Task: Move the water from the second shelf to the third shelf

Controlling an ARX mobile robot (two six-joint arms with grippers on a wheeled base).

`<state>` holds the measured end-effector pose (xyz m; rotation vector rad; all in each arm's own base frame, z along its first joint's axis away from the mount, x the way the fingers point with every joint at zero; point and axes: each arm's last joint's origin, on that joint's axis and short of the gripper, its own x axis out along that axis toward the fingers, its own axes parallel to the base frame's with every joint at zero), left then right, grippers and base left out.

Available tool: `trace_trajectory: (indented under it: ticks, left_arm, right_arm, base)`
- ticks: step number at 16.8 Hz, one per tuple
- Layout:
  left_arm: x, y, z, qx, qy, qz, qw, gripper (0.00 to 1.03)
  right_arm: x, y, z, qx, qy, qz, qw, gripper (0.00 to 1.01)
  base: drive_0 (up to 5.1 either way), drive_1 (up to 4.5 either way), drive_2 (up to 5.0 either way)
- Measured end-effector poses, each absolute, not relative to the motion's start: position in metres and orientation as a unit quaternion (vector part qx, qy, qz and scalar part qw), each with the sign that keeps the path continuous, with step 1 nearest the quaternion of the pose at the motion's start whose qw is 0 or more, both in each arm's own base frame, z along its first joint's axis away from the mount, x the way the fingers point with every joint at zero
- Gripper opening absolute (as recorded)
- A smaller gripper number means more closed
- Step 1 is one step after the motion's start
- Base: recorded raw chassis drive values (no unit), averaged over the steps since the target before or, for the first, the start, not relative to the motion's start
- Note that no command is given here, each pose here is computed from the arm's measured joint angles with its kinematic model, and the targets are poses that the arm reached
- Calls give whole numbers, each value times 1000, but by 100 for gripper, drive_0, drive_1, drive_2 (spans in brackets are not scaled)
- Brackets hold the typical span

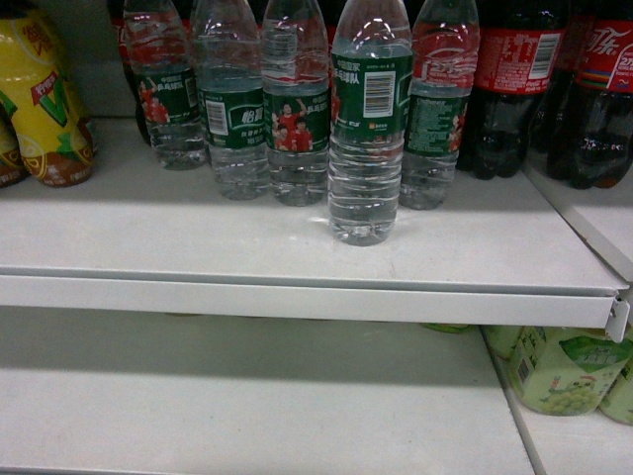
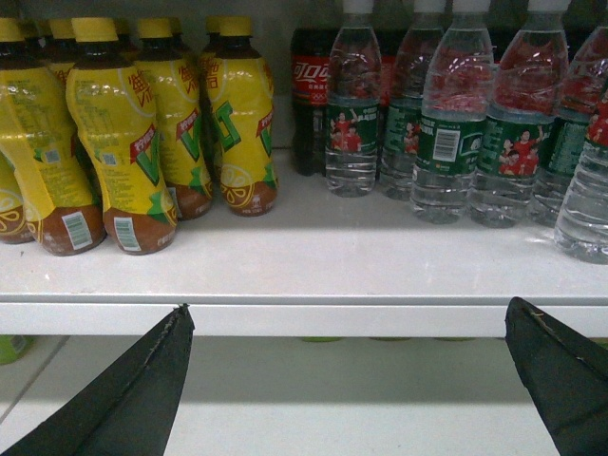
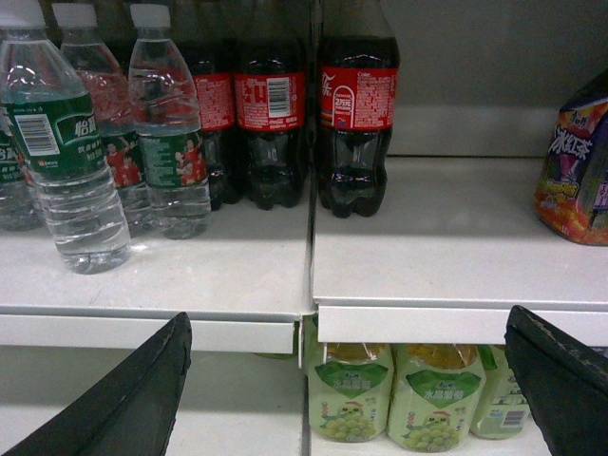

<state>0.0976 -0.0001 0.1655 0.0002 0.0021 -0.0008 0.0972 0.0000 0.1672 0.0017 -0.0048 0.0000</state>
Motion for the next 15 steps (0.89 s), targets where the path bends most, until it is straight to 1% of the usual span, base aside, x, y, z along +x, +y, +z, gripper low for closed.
trace_trajectory:
  ticks: [15]
  left_arm:
    - [98,0,166,0,1,0,1000,98]
  right_arm:
    - [97,0,167,1,-2,0,1000,98]
  base:
    - [0,0,0]
